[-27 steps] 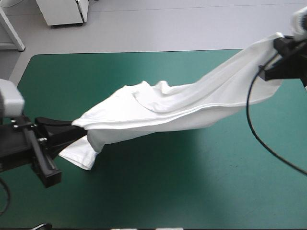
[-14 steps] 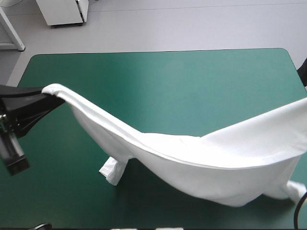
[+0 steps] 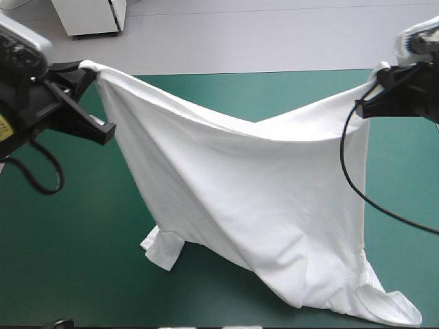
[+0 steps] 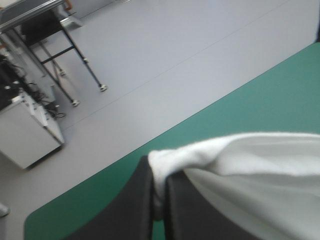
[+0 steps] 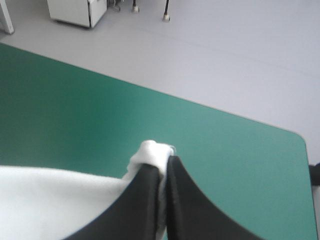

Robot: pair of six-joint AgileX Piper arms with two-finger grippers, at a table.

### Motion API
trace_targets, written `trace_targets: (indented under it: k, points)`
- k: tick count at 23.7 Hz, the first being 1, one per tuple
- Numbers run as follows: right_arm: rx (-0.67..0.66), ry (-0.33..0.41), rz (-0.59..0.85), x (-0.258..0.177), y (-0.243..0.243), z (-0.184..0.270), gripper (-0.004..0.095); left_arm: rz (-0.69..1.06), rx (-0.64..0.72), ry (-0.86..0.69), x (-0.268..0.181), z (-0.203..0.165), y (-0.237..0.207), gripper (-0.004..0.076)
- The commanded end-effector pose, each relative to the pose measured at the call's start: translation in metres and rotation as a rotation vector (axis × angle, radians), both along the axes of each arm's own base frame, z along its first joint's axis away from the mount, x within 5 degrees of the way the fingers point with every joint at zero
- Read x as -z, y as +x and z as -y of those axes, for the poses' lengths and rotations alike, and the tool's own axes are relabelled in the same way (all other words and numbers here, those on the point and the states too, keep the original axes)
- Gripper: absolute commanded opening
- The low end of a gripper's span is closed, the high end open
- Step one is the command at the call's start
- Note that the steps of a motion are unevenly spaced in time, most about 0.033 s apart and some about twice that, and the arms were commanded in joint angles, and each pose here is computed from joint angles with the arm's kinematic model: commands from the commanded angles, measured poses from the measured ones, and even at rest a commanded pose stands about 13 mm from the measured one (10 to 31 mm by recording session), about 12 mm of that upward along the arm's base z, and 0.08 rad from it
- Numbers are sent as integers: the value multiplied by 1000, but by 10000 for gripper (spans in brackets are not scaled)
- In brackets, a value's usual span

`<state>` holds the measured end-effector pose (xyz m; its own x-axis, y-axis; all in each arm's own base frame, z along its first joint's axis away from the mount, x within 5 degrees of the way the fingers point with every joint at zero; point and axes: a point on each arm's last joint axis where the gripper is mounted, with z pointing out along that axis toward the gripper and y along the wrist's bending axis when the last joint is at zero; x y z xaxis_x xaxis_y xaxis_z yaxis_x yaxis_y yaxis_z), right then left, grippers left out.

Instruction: Fold the cloth

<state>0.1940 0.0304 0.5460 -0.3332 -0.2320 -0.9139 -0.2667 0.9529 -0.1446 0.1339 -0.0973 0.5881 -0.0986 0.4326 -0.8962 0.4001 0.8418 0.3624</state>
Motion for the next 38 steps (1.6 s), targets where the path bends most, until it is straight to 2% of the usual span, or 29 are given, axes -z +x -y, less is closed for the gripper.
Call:
trace_targets:
  k: [1,5,9,13,17,21,25,34,38]
  points:
    - [6,-23,33,4,32,-1,-17,3,-104,83,6,13,22,-22]
    - [16,-50,-10,20,63,-3,-17,-80,-139,113,25,28,58,-22]
    - [23,-80,-33,34,89,-4,-17,-168,-112,24,43,31,104,-22]
    - [23,-91,-60,49,121,-7,-17,-258,-140,-52,67,16,156,-22]
    - [25,-85,-46,57,170,-11,-17,-316,-147,-75,104,9,213,-22]
    - [-14,-39,-73,83,222,-16,-17,-407,-145,-86,153,12,263,-22]
    - [-15,33,-101,107,251,2,-16,-369,-140,-101,174,19,289,-22]
    - [15,28,-184,148,278,20,-16,-392,-145,-114,199,21,321,-22]
    - [2,53,-248,172,290,18,-16,-429,-150,-129,213,13,332,-22]
